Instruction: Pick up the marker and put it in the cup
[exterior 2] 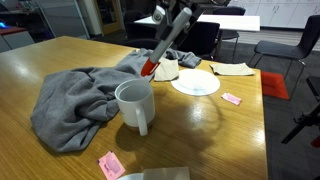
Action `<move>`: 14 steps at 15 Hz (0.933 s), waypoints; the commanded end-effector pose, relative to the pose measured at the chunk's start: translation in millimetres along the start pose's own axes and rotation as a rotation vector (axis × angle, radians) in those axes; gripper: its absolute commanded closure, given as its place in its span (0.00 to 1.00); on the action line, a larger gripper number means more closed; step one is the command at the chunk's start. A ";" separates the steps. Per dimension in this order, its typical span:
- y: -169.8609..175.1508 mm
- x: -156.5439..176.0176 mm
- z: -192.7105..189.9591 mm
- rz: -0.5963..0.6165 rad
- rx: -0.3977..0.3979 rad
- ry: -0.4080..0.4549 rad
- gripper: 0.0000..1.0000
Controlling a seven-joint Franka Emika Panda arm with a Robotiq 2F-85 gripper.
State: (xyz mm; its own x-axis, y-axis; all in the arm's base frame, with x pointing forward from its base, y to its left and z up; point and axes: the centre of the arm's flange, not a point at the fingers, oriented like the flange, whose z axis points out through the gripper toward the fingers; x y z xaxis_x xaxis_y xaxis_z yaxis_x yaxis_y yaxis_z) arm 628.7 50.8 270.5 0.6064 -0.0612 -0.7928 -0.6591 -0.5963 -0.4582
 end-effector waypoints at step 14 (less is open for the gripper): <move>22.2 31.2 2.8 0.073 0.121 -0.044 0.82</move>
State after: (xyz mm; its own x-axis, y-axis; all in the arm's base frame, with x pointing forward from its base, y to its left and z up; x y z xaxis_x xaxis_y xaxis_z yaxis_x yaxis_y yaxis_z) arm 631.7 37.9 234.4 0.5366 -0.0644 -0.8414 -0.7512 -0.4906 -0.4416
